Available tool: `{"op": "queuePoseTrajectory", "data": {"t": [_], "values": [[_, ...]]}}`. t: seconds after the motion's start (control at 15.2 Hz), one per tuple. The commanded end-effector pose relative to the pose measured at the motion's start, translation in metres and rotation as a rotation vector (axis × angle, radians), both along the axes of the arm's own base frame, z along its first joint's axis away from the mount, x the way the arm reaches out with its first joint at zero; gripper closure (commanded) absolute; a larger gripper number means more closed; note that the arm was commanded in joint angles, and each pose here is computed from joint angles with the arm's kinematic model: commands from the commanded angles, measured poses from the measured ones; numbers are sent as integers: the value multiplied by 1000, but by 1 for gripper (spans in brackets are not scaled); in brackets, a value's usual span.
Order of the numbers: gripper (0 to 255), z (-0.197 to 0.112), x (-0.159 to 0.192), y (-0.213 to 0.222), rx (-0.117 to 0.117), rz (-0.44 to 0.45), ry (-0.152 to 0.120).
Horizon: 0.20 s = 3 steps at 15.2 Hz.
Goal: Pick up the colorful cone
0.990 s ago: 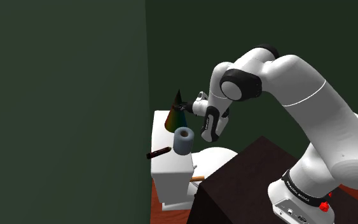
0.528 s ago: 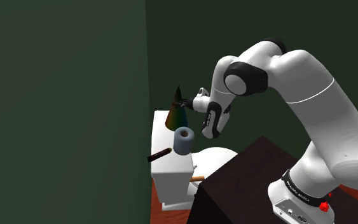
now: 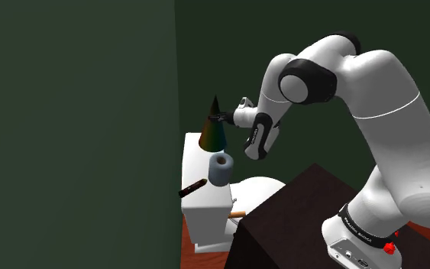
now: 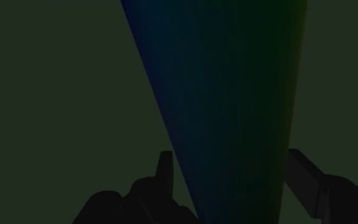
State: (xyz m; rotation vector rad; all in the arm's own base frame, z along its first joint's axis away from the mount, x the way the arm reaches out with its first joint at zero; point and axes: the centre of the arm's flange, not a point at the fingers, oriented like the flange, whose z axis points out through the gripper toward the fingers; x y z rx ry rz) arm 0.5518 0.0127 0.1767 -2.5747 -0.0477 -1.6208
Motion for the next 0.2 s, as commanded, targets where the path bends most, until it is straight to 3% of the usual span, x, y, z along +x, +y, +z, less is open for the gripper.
{"op": "queuePoseTrajectory", "data": {"t": [0.0,0.13], "values": [[255,13,1,1,1,0,-3],[255,14,1,1,1,0,-3]]}}
